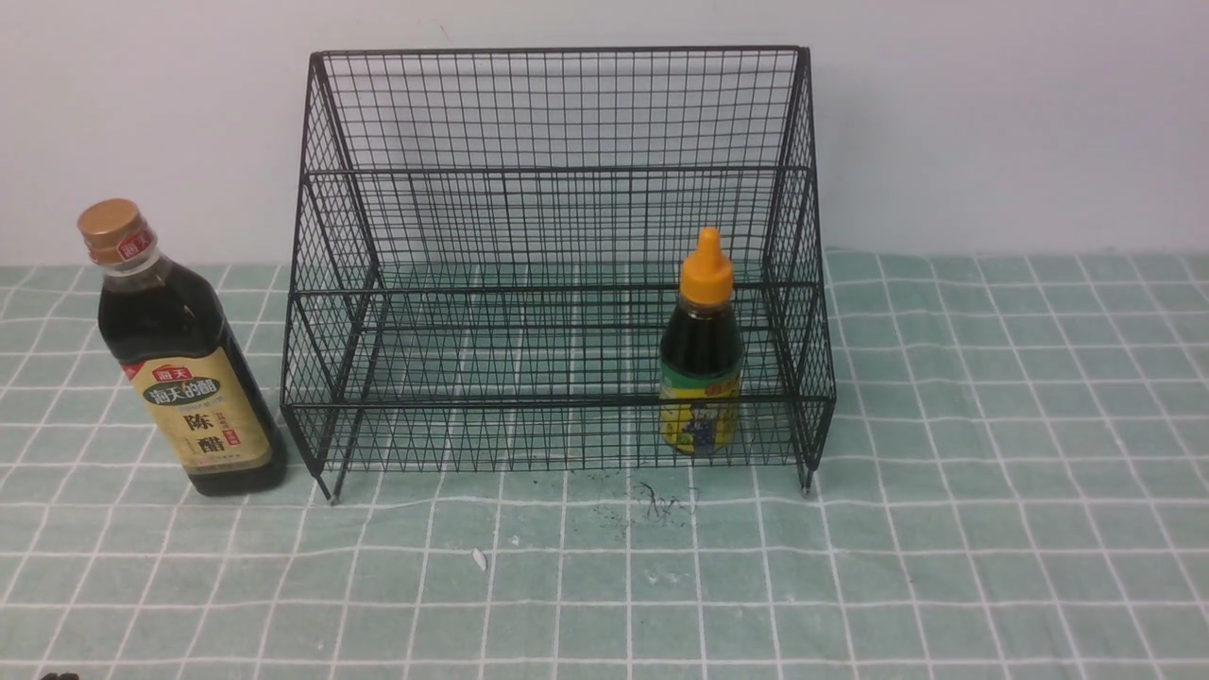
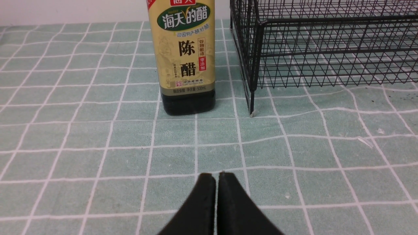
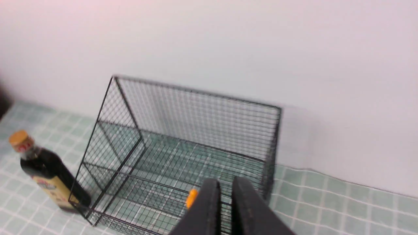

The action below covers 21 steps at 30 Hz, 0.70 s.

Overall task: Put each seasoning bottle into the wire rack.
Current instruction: Use the left arm to grab the condiment bottle closest to it

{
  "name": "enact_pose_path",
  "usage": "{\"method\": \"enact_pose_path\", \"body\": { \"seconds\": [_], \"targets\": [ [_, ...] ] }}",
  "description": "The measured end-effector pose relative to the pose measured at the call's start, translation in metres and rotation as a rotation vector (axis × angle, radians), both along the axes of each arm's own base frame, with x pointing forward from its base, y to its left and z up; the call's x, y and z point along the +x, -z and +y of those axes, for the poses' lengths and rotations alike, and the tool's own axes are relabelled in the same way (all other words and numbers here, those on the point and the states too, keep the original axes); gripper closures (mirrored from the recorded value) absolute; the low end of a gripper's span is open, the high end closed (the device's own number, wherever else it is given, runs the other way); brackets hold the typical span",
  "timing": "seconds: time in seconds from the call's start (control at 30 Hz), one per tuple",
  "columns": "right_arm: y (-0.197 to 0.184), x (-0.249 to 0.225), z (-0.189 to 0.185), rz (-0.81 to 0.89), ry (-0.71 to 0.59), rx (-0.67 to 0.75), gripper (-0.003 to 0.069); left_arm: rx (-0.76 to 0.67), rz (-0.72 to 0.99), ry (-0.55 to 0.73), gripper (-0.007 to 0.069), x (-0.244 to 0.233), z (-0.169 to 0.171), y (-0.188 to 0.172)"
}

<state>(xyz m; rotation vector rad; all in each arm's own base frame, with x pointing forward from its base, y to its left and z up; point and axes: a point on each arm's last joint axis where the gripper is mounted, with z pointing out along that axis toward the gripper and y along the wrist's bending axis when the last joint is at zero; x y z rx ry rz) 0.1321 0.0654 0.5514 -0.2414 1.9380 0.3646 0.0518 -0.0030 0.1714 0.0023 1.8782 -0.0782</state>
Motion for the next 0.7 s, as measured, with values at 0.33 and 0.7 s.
{"method": "enact_pose_path", "body": {
  "seconds": [0.33, 0.7],
  "targets": [
    [0.123, -0.079, -0.041, -0.354, -0.064, 0.197, 0.0671, 0.0, 0.0, 0.0, 0.0631, 0.0, 0.0, 0.0],
    [0.218, -0.065, -0.028, -0.134, -0.058, 0.307, 0.0671, 0.0, 0.0, 0.0, 0.0631, 0.0, 0.0, 0.0]
  ]
}}
